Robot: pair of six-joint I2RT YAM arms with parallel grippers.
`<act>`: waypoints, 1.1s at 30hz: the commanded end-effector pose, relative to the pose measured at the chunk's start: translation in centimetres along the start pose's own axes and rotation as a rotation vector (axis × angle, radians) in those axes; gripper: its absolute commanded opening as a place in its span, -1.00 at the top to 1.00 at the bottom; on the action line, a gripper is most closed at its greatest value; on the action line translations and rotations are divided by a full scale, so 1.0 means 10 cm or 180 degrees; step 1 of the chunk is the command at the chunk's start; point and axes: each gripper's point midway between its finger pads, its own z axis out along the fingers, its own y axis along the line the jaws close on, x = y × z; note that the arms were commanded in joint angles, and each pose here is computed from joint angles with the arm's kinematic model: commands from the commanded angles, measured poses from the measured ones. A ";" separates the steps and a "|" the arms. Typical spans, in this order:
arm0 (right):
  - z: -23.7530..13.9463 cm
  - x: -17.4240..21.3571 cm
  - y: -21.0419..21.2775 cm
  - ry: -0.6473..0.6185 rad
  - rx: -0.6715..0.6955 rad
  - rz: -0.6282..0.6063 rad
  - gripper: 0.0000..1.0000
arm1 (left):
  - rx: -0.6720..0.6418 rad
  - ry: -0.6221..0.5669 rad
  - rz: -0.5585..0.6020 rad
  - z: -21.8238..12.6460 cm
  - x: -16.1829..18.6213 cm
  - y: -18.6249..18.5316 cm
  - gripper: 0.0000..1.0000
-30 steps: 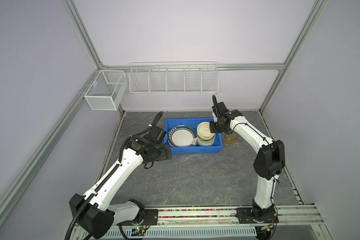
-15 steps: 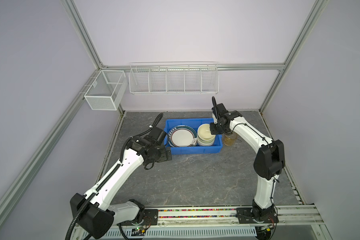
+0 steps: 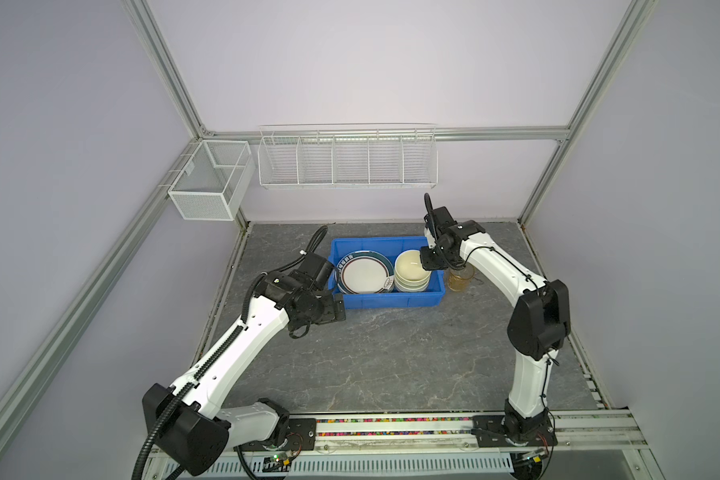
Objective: Place the mixed dishes into the plastic bin
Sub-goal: 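Lower the cream bowl onto the bowl stack in the bin with the right gripper, then open the right gripper and withdraw it while the left moves to the green cup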
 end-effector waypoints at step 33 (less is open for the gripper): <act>-1.29 0.82 -0.11 -0.0781 -0.0533 0.0172 -0.77 | -0.0373 -0.0073 -0.0388 0.04 -0.65 0.67 -0.96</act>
